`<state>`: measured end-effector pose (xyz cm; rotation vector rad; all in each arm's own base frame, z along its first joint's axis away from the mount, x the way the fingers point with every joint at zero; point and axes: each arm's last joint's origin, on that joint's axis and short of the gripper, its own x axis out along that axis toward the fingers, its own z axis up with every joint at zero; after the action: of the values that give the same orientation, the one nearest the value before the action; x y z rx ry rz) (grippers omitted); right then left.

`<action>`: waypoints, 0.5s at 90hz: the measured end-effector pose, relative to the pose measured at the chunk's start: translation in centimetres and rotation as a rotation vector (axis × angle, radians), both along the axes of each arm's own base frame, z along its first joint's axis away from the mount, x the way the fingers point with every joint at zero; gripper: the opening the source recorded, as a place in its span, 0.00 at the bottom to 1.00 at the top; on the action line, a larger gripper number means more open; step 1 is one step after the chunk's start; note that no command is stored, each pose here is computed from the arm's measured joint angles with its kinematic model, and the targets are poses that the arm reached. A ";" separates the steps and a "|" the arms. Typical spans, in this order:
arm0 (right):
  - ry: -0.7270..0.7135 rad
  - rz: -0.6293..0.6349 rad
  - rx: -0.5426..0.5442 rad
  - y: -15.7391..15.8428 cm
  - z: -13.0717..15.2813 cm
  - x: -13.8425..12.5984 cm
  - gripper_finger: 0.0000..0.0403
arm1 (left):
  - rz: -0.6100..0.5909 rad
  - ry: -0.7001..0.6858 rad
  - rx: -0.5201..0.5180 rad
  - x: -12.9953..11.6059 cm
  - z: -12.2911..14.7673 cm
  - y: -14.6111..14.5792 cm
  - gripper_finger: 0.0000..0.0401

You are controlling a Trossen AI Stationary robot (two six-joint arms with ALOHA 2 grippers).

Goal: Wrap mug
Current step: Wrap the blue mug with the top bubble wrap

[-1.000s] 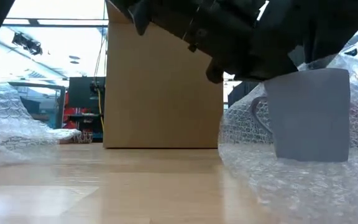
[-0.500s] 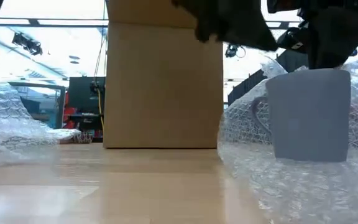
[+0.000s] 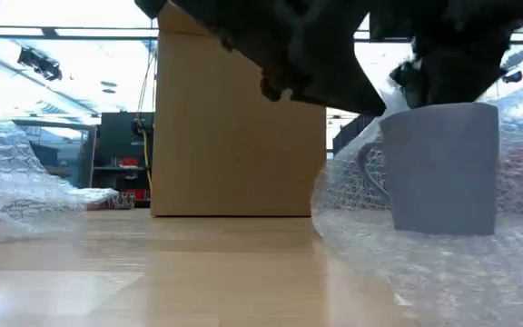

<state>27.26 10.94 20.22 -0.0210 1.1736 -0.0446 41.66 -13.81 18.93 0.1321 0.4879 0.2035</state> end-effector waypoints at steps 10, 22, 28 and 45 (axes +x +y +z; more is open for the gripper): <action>0.030 0.014 0.052 -0.2 -1.1 -0.4 0.00 | 0.004 -0.028 -0.007 0.2 0.2 0.1 0.04; 0.056 0.034 0.092 0.0 -1.4 -0.7 0.00 | 0.002 -0.042 0.002 0.3 0.4 0.3 0.04; 0.053 0.048 0.092 0.3 -1.3 -0.6 0.00 | -0.005 -0.066 -0.011 0.5 0.6 0.4 0.04; 0.031 0.077 0.103 0.9 -0.1 -0.2 0.00 | -0.064 -0.151 -0.070 0.9 1.4 0.1 0.04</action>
<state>27.07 11.83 20.17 0.0243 1.2039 0.0848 42.56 -13.70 20.37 0.0633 0.3394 0.1326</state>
